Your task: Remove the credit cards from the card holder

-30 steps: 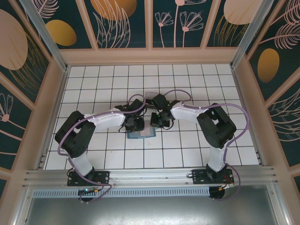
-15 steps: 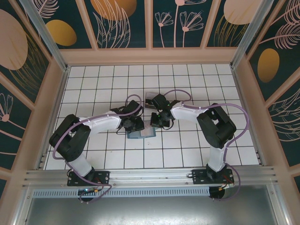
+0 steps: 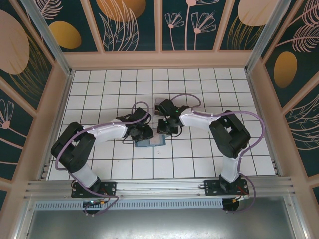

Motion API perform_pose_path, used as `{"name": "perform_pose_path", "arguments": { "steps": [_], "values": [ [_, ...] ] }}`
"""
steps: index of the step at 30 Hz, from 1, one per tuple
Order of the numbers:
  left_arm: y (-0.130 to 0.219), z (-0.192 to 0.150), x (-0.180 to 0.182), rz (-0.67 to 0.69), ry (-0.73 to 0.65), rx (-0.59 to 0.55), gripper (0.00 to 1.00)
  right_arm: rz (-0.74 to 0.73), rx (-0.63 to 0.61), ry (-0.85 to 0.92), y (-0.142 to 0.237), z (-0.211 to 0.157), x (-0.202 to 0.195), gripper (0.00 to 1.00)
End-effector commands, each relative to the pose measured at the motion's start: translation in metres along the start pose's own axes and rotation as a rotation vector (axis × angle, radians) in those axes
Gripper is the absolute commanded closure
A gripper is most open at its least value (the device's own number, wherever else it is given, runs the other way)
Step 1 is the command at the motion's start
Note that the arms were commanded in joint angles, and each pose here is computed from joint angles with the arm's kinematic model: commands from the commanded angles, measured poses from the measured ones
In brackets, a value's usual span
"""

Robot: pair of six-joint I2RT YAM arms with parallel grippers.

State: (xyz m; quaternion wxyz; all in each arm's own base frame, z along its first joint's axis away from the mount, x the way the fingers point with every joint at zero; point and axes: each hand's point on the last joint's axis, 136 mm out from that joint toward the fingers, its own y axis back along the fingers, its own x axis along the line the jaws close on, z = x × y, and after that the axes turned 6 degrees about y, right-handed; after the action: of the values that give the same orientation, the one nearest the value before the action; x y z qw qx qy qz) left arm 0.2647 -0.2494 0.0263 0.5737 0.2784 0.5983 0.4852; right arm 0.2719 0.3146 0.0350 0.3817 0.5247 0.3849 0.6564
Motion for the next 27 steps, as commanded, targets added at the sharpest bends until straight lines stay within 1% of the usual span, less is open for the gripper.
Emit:
{"name": "perform_pose_path", "arguments": {
  "steps": [1,3,5,10,13,20,23,27],
  "values": [
    [0.005,0.003,0.000,-0.018,0.019,-0.015,0.71,-0.007,-0.002,0.028,0.003,0.002,0.008,0.72],
    [0.004,0.003,0.000,-0.020,0.020,-0.016,0.71,-0.025,0.015,0.037,-0.003,0.000,0.007,0.68],
    [0.005,0.003,0.001,-0.020,0.025,-0.018,0.71,-0.053,0.019,0.043,-0.007,0.000,0.004,0.66],
    [0.005,0.002,0.001,-0.037,0.038,-0.021,0.70,-0.110,0.043,0.043,-0.020,-0.005,-0.009,0.65],
    [0.003,-0.001,-0.001,-0.060,0.048,-0.012,0.70,-0.141,0.054,0.045,-0.024,-0.009,-0.018,0.68],
    [0.001,-0.004,-0.002,-0.111,0.080,0.001,0.69,-0.153,0.071,0.041,-0.031,-0.015,-0.025,0.82],
    [0.001,-0.005,0.000,-0.119,0.085,-0.002,0.69,-0.158,0.074,0.039,-0.032,-0.017,-0.027,0.84],
    [0.001,-0.006,-0.003,-0.178,0.104,0.005,0.70,-0.157,0.077,0.038,-0.032,-0.018,-0.027,0.86]
  ]
}}
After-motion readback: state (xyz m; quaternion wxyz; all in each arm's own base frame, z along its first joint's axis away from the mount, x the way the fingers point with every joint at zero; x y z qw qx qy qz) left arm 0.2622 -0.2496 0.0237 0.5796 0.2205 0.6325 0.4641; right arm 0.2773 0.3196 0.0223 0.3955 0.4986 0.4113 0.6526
